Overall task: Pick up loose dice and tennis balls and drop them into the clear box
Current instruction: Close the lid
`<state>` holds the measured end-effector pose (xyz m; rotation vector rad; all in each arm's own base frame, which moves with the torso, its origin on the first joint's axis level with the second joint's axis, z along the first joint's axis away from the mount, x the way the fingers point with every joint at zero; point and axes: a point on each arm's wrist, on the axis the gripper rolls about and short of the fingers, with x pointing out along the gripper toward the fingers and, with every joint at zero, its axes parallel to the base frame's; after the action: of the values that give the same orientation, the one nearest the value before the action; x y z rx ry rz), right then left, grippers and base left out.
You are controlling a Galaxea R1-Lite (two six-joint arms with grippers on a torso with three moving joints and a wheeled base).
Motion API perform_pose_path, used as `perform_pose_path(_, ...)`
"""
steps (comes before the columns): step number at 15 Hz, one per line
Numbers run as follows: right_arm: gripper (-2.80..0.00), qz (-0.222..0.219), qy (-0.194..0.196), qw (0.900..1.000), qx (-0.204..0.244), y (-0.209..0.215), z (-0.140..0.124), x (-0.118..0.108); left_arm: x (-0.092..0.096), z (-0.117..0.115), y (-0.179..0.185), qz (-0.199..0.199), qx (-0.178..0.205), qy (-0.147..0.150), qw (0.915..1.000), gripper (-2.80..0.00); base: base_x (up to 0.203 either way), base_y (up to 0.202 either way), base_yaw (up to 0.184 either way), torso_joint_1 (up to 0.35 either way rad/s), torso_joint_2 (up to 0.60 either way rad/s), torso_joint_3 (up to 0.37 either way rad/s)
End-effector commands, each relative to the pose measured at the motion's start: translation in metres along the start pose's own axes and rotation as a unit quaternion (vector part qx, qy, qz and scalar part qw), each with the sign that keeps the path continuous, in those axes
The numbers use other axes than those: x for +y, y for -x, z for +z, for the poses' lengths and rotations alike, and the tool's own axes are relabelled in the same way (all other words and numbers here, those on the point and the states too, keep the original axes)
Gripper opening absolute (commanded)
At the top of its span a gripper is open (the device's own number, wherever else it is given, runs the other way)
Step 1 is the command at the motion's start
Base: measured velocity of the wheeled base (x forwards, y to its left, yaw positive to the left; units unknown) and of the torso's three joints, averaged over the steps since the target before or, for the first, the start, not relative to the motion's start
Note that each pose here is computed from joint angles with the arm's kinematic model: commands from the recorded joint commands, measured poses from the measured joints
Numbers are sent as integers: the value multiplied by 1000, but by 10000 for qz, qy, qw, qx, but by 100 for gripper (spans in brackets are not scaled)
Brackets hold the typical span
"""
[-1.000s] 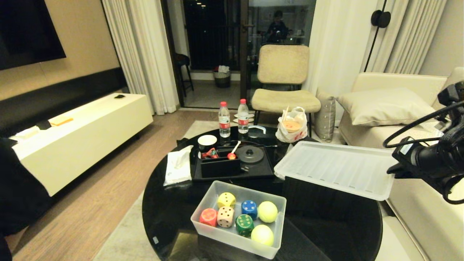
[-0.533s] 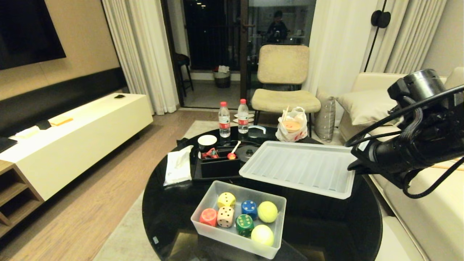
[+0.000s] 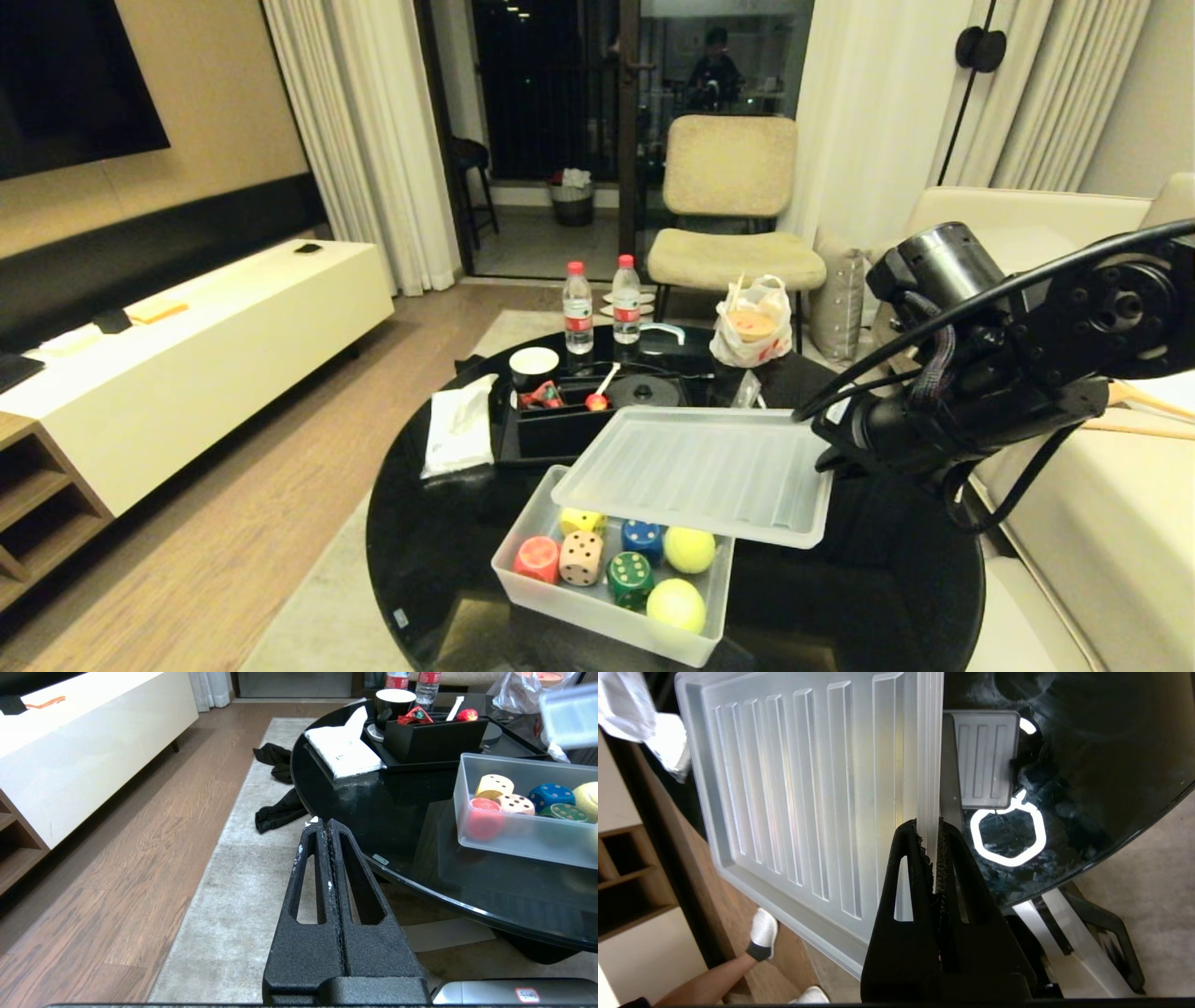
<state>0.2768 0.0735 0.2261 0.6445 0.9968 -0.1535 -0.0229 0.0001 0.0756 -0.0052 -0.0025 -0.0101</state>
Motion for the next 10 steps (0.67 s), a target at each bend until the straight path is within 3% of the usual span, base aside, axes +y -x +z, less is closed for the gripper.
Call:
perform_pose_path(1, -280, -135, 103, 9996, 221, -14, -9, 4, 0, 0, 0, -3, 13, 5, 10000, -280, 0, 0, 0, 0, 0, 0)
perform_pose_path(10, -280, -197, 314, 9984, 428, -41, -19, 18, 0, 0, 0, 3, 13, 5, 10000, -280, 0, 0, 0, 0, 0, 0)
